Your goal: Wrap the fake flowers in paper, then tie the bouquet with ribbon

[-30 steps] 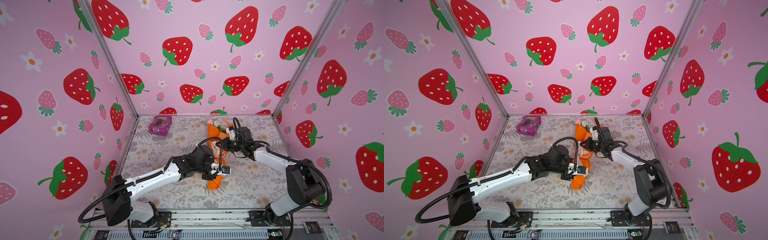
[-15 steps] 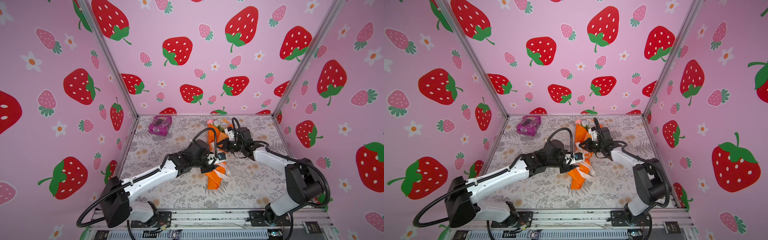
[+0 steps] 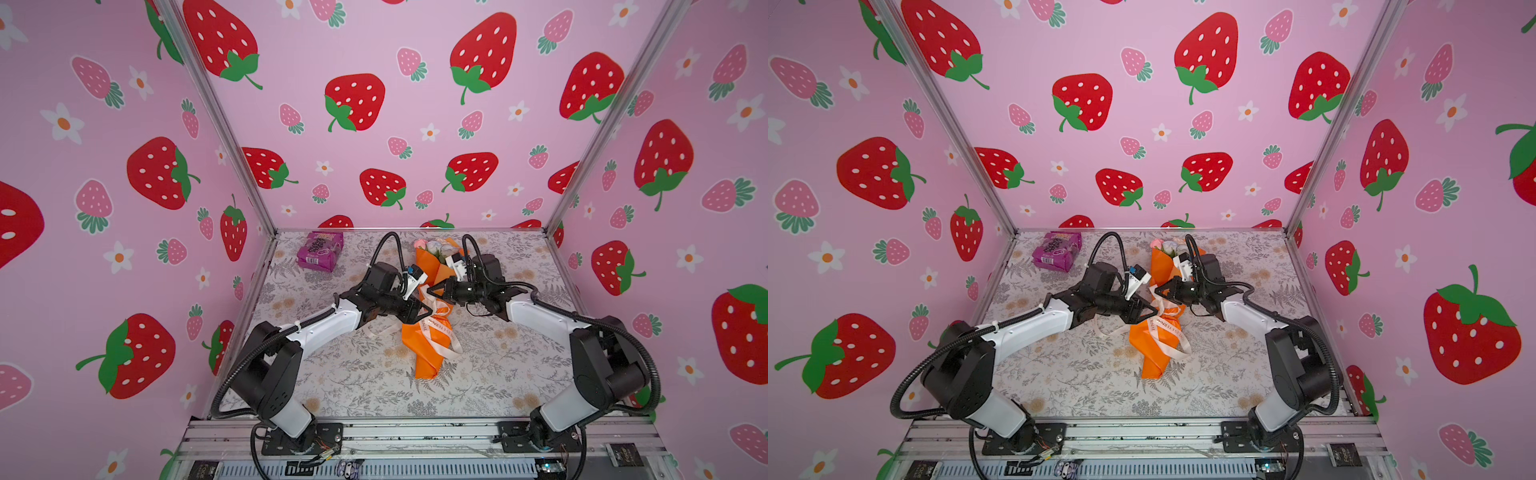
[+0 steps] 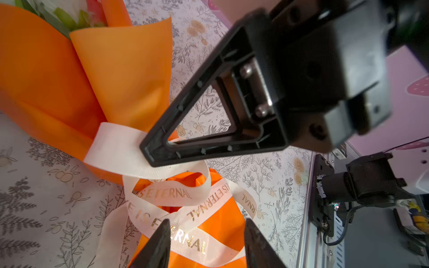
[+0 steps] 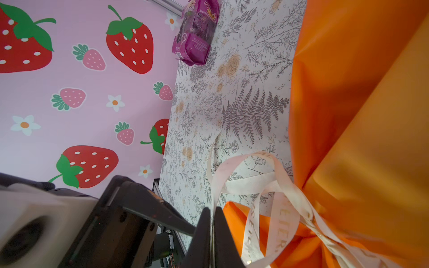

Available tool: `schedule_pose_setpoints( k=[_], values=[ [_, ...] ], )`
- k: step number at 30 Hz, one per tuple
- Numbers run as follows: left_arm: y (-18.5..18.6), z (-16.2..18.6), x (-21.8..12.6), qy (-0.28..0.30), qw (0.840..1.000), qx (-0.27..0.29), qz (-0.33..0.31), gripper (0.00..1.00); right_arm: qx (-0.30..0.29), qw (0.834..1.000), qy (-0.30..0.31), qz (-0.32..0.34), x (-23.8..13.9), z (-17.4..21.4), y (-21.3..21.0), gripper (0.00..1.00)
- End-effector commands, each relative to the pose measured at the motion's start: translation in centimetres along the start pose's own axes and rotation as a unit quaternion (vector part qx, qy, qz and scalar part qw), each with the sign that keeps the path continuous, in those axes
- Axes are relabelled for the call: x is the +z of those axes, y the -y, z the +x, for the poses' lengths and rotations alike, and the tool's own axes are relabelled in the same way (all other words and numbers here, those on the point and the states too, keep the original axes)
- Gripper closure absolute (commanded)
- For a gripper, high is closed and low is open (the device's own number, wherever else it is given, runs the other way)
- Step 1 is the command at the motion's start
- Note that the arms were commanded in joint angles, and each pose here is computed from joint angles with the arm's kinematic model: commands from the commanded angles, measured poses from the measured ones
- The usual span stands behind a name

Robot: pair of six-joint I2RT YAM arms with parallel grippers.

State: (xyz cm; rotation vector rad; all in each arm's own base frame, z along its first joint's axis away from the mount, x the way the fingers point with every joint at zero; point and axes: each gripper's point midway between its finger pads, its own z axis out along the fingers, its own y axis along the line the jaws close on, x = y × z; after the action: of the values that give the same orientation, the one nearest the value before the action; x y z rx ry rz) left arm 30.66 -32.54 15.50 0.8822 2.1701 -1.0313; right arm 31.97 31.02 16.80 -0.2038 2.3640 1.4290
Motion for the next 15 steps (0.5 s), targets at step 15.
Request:
schedule_pose_setpoints(
  k=[15],
  values=[
    [-0.8,-4.2,3.2,0.057,0.997,-0.004,-0.045,0.60,0.003,1.000,0.014,-0.027,-0.3,-0.2,-1.7,0.87]
  ],
)
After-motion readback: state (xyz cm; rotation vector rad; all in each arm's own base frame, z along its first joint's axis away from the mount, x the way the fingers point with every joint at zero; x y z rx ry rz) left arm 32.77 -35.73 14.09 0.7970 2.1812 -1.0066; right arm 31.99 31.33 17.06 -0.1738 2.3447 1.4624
